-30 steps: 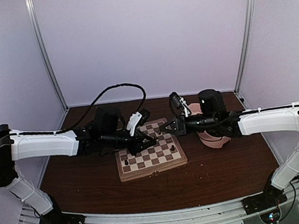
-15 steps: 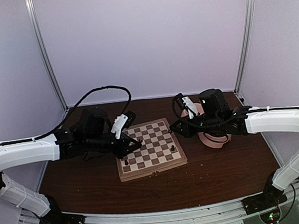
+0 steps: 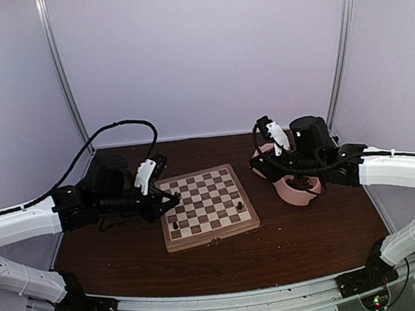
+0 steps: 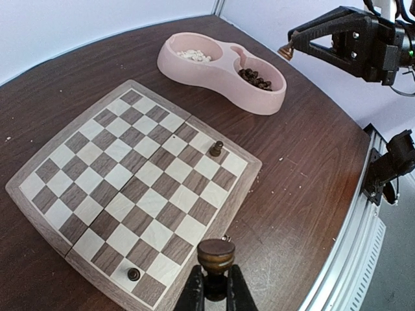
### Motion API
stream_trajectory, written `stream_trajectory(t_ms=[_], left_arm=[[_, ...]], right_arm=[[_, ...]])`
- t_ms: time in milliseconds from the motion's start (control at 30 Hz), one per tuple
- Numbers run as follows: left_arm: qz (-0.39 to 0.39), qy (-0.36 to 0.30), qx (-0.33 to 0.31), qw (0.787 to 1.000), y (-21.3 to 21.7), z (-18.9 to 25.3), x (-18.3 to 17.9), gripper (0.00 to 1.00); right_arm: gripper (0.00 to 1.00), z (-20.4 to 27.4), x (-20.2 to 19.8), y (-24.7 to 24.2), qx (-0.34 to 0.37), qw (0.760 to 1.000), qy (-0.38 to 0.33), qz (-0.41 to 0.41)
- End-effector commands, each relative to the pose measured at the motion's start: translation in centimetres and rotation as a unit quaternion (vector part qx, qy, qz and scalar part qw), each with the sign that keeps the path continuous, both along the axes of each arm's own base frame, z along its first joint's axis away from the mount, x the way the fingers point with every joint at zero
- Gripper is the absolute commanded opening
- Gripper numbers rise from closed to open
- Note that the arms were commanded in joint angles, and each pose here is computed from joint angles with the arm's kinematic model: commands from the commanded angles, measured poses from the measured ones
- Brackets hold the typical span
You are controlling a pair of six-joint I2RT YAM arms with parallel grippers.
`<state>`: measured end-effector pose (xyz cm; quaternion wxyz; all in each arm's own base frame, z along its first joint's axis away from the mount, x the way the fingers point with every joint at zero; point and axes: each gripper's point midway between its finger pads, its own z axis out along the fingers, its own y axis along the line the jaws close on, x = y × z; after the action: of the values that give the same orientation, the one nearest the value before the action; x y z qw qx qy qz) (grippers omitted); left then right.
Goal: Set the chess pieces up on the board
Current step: Place the knight at b8.
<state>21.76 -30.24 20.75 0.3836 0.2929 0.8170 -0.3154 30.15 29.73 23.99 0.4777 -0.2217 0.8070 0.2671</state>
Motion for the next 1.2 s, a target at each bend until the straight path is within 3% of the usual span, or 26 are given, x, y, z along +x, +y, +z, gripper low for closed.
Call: stream_trajectory(t_ms=[0, 267, 500, 733, 1167], left_arm=[[0.025, 0.003, -0.027, 0.999, 0.1, 1.5, 0.6, 0.02], [0.036, -0.002, -0.041, 0.999, 0.9, 2.7, 0.3, 0.02], [0.035, 0.003, -0.055, 0.998, 0.9, 2.7, 0.0, 0.02], [0.025, 0.005, -0.041, 0.999, 0.3, 2.0, 0.2, 0.02], [0.018, 0.029, -0.034, 0.999, -1.0, 1.3, 0.8, 0.02]], right_arm=[[0.04, 0.3, -0.1, -2.3, -0.029, 0.999, -0.004, -0.042], [0.03, -0.3, -0.7, -5.1, -0.029, 0.995, 0.003, -0.096], [0.00, -1.4, -1.0, -5.3, -0.024, 0.995, 0.011, -0.097], [0.00, -5.4, -2.8, -3.8, -0.048, 0.997, 0.050, -0.030], [0.00, -11.3, -5.1, 0.4, -0.075, 0.995, 0.013, 0.068]])
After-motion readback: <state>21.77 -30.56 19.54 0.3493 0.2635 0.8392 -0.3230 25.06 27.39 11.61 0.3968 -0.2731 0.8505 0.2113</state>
